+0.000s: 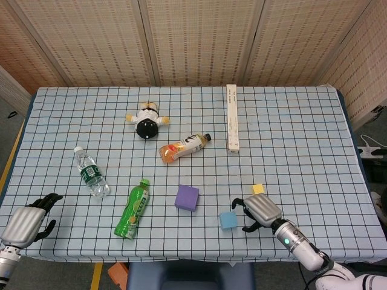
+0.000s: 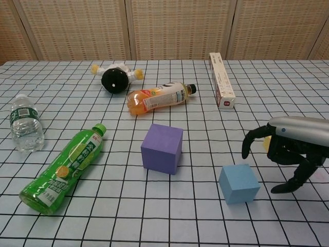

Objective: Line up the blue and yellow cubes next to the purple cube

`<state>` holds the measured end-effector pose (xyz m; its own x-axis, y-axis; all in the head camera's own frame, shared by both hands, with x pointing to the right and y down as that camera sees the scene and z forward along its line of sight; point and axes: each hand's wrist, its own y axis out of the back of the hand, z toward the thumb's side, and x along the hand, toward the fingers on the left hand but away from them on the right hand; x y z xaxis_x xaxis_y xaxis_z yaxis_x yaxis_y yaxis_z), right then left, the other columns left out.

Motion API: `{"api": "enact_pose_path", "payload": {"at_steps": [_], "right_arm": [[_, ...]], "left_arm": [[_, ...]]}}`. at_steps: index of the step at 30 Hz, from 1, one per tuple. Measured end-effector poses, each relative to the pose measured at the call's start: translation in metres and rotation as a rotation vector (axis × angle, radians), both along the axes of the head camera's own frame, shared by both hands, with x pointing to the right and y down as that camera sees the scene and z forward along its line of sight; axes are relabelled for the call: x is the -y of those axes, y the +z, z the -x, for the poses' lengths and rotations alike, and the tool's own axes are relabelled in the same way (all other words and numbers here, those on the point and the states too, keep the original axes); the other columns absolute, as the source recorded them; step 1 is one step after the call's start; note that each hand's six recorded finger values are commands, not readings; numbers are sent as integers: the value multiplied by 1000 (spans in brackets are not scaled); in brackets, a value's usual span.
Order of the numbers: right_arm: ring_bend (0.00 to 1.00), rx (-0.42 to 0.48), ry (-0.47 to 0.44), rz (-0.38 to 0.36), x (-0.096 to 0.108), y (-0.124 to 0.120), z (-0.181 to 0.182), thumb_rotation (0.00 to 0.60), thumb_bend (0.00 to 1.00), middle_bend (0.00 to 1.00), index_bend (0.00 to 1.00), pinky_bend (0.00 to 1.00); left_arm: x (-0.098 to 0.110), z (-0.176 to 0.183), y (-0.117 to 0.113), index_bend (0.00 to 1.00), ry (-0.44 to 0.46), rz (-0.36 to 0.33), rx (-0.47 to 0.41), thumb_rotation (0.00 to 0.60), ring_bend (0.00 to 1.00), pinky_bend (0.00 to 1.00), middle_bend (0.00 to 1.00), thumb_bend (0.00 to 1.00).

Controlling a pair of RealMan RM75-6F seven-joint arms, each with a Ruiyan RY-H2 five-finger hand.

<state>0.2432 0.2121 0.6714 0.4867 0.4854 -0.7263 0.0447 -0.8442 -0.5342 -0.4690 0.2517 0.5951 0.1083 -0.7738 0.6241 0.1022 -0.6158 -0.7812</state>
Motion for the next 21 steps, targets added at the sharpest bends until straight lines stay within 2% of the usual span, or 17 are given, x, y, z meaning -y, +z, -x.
{"api": "enact_pose_path", "payload": {"at_steps": [21], "right_arm": [[826, 32, 23, 28, -4, 26, 16, 600, 0, 919, 335, 1000]], "left_arm": [[0, 0, -2, 203, -3, -5, -14, 600, 288, 531, 163, 443]]}}
